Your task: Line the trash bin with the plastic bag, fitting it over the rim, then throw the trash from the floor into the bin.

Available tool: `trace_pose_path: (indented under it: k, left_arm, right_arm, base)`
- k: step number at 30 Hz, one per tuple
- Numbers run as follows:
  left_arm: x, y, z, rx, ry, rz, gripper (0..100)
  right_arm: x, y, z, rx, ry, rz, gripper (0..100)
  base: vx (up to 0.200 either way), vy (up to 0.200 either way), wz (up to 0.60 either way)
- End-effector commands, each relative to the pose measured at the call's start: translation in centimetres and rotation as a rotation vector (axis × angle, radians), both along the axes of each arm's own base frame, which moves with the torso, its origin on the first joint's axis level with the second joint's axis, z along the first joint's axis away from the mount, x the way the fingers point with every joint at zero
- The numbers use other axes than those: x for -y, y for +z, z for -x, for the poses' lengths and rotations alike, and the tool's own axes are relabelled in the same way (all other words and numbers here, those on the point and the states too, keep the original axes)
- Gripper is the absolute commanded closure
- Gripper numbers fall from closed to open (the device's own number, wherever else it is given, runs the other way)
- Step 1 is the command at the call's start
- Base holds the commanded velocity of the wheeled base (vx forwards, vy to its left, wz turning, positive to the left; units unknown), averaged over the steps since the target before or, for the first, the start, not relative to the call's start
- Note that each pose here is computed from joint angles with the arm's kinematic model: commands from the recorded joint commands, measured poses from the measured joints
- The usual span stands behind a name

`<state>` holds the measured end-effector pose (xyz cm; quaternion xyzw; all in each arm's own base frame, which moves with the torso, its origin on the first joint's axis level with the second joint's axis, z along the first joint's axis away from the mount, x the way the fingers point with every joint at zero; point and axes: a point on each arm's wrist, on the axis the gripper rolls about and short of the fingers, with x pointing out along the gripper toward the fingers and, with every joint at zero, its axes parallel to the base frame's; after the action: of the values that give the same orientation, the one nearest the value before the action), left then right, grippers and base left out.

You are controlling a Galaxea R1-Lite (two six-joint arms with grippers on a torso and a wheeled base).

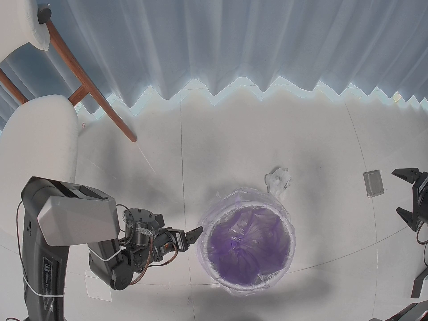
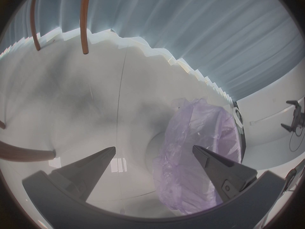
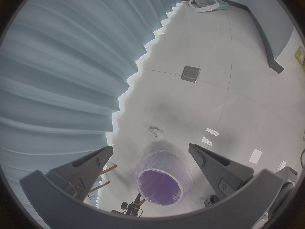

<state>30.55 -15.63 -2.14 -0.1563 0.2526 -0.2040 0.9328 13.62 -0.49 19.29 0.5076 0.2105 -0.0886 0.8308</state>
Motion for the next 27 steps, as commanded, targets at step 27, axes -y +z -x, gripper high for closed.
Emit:
trace_pose_path:
  k: [27]
  left_arm:
    - [1.5,-4.1,-9.3,-0.152,0.047,-0.115,0]
  right_arm:
    - [0.0,-0.6,0.0,-0.022,0.008,0.007,0]
  base:
    - [0.0,0.0,0.0]
